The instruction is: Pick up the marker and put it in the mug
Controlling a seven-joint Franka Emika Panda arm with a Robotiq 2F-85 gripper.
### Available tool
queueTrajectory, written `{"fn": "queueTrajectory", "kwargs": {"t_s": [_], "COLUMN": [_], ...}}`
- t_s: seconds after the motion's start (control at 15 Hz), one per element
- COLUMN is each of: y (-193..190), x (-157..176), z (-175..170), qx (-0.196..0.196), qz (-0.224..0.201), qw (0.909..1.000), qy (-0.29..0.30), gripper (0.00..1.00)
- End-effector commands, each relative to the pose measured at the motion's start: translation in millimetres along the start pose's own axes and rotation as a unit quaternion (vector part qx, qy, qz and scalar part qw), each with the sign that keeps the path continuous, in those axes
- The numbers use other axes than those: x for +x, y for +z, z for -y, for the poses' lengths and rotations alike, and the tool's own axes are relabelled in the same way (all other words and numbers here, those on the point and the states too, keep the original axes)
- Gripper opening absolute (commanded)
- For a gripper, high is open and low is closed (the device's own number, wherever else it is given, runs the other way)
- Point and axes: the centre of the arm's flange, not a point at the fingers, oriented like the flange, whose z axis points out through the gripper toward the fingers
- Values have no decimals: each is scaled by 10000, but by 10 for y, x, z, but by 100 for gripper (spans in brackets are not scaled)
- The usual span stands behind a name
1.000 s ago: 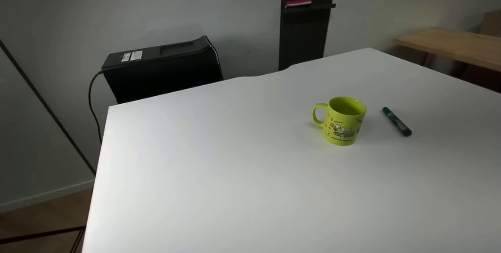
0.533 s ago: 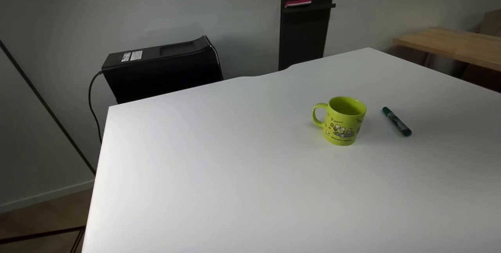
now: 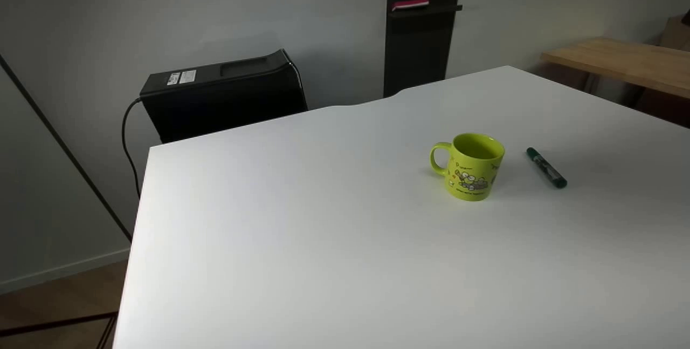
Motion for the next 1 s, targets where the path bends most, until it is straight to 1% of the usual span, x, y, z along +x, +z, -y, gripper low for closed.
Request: {"fn": "queueTrajectory", "kwargs": {"t_s": [0.0,0.27,0.47,0.73,0.93], "y": [299,626,810,960,1034], "x": [505,896,1078,1188,1178], "z": [56,194,398,708,900], "qx": [-115,-161,-185,-178,-180], "qz": [85,249,338,393,430], "qw": [9997,9992,9991,9991,9988], "qy": [197,259,179,5,-137], "gripper": [100,100,100,100,100]}}
